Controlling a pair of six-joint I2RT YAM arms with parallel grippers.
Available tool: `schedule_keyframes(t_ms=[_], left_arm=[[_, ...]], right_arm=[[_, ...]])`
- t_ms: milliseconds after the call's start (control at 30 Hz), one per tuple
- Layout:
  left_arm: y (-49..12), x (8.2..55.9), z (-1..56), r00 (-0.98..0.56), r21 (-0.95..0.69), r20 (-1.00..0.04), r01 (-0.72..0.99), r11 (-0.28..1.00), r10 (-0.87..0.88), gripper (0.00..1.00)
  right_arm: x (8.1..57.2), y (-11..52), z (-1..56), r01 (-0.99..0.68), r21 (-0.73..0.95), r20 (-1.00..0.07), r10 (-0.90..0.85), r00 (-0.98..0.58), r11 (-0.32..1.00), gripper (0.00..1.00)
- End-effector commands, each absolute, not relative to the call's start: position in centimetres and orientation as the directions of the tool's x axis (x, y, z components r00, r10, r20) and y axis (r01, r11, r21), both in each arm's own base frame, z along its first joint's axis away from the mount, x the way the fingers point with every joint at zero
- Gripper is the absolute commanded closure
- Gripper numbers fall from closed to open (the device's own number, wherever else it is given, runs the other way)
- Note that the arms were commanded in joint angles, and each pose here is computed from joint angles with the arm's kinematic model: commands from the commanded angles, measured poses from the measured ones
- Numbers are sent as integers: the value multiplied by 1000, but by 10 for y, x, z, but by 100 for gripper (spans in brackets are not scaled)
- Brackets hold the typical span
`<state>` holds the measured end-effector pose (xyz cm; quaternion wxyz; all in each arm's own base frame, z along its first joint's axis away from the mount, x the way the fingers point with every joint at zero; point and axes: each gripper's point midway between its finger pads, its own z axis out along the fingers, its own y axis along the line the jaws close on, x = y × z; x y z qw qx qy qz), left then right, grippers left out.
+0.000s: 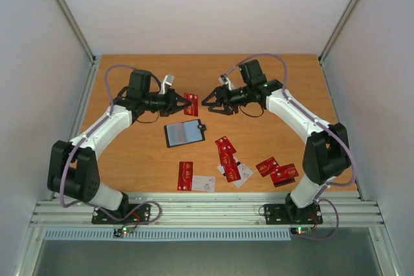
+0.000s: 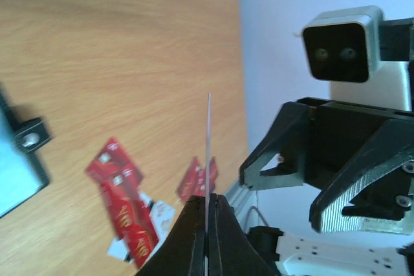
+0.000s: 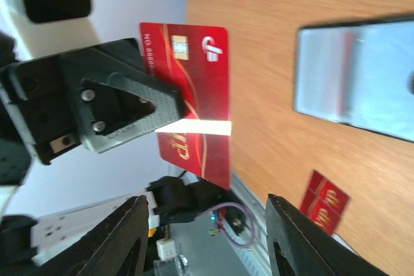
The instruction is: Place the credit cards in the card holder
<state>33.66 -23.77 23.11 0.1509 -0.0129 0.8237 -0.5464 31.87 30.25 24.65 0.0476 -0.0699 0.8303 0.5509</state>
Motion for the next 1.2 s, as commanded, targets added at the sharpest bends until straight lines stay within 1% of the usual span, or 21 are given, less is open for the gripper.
schedule_keyframes(t_ms=[0,233,467,633,967,1167], left_arm=[[-216,326,169,-976,-835,-165,59,547,-146,100],[-200,316,122,-992,-762,-93,18,648,-81,100],[-191,311,92,-998,-698,-38,-5,716,-44,100],[-189,309,76,-1000,-681,-10,-11,732,-25,100],[-184,310,59,-999,-644,33,-36,764,-20,100],[-186,313,54,-999,-650,35,-45,759,-30,100]], right_arm=[[319,291,200,-84,850,-70,-47,-996,520,50],[319,300,165,-42,832,-4,-70,-998,553,52],[322,308,134,-2,819,54,-81,-995,573,54],[322,317,120,5,816,80,-103,-991,578,55],[330,325,98,54,813,129,-90,-987,580,56],[331,328,89,66,816,147,-96,-984,574,57]])
